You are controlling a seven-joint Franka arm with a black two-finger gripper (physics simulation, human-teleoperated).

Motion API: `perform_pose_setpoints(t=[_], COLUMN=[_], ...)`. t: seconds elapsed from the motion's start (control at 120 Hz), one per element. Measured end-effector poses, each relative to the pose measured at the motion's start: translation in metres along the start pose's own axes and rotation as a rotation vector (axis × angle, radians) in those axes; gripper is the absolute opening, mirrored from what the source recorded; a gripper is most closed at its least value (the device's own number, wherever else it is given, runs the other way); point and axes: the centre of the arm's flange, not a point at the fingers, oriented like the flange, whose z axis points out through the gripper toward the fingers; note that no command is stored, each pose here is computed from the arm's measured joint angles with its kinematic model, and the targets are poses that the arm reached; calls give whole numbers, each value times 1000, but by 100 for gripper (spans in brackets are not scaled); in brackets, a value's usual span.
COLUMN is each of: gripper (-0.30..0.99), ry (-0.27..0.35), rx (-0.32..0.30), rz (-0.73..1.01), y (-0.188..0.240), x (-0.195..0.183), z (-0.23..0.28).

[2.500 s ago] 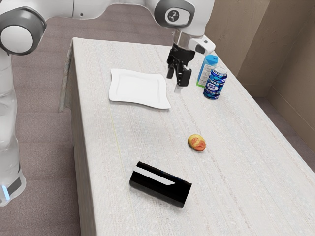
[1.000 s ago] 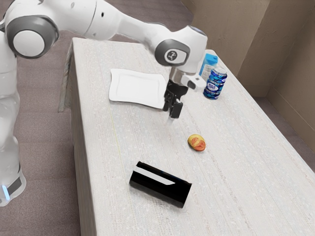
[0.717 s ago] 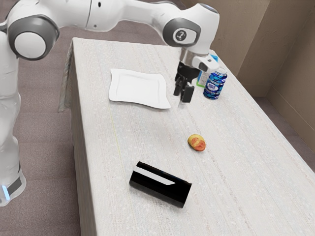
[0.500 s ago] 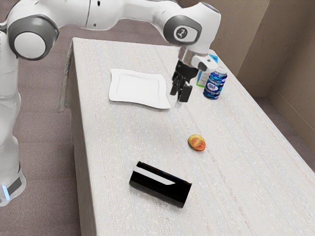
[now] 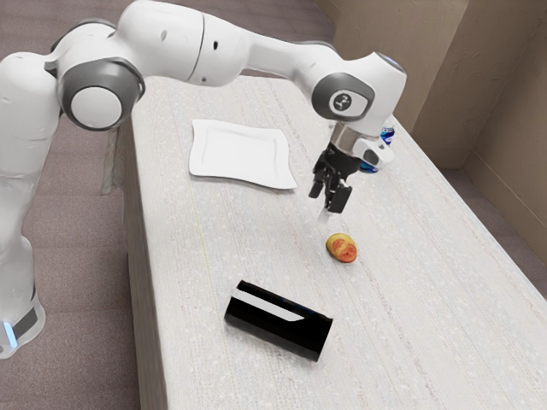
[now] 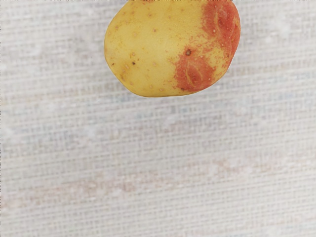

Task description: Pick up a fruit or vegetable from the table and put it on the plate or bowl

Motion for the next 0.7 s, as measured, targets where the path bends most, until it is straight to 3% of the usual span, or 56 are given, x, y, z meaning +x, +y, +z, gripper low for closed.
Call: perform_pose_setpoints(t=[0.508,0.7], gripper=[67,67], ry=[6,34], rx=[-25,-18], rz=[1,17], y=[9,18], x=[4,31], z=[4,8])
